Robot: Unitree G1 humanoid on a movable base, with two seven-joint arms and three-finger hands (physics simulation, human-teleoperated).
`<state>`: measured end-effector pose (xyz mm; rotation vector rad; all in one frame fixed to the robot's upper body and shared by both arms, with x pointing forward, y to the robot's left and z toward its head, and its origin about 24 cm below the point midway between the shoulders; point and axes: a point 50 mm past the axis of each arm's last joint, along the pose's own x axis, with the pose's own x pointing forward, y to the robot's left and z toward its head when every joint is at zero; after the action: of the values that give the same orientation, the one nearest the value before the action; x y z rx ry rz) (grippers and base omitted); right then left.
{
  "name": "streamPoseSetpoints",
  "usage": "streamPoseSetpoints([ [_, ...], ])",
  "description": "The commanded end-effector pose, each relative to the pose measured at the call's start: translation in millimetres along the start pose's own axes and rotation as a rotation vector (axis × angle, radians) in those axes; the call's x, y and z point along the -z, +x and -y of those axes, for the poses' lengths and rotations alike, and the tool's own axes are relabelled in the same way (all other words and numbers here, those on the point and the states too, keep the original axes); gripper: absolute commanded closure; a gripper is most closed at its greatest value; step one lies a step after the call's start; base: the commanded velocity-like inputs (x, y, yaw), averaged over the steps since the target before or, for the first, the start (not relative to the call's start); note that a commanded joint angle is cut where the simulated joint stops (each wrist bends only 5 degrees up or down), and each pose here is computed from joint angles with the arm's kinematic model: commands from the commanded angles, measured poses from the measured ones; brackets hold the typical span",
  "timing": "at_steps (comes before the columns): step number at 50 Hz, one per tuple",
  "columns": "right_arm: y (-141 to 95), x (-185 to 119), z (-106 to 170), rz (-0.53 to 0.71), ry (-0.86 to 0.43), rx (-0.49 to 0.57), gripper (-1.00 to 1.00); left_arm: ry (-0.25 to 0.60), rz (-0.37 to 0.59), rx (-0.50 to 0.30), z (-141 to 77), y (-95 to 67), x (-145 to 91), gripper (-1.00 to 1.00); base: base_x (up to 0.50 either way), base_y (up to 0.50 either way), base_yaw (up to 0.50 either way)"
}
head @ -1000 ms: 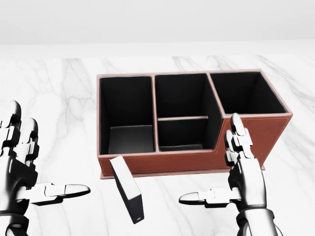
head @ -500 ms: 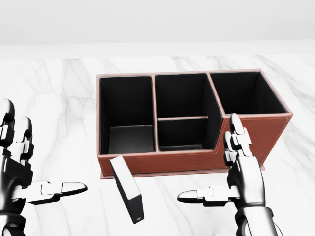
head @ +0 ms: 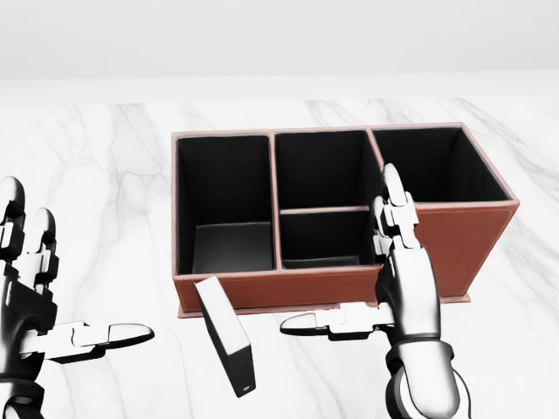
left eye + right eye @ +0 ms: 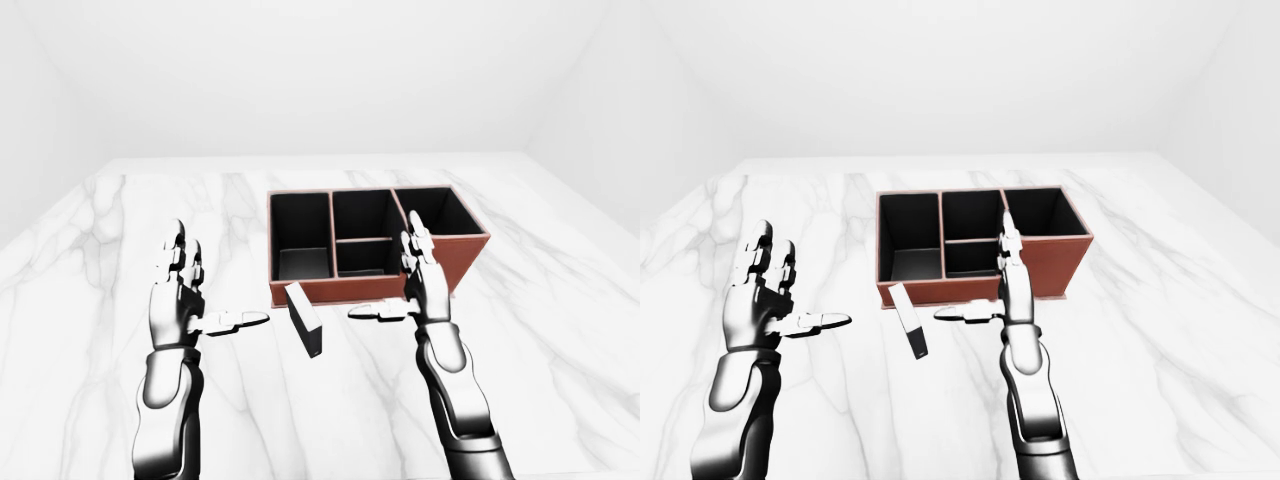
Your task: Pick up the book and place it in the right compartment of the caddy.
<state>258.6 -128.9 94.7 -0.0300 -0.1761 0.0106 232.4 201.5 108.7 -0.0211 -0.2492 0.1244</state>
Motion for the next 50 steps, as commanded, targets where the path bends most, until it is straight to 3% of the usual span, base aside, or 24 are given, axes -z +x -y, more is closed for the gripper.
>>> streamPoseSetpoints([
  [1, 2, -12, -16, 0.048, 0.024, -0.02, -1.0, 0.0, 0.001, -0.001, 0, 0.2, -1, -1.0, 0.0, 0.0, 0.0],
  [50, -8, 27, -42, -0.122, 0.008, -0.116, -1.0, -0.002, 0.0, 0.003, 1, -1.5, 0, -1.0, 0.0, 0.0, 0.0],
])
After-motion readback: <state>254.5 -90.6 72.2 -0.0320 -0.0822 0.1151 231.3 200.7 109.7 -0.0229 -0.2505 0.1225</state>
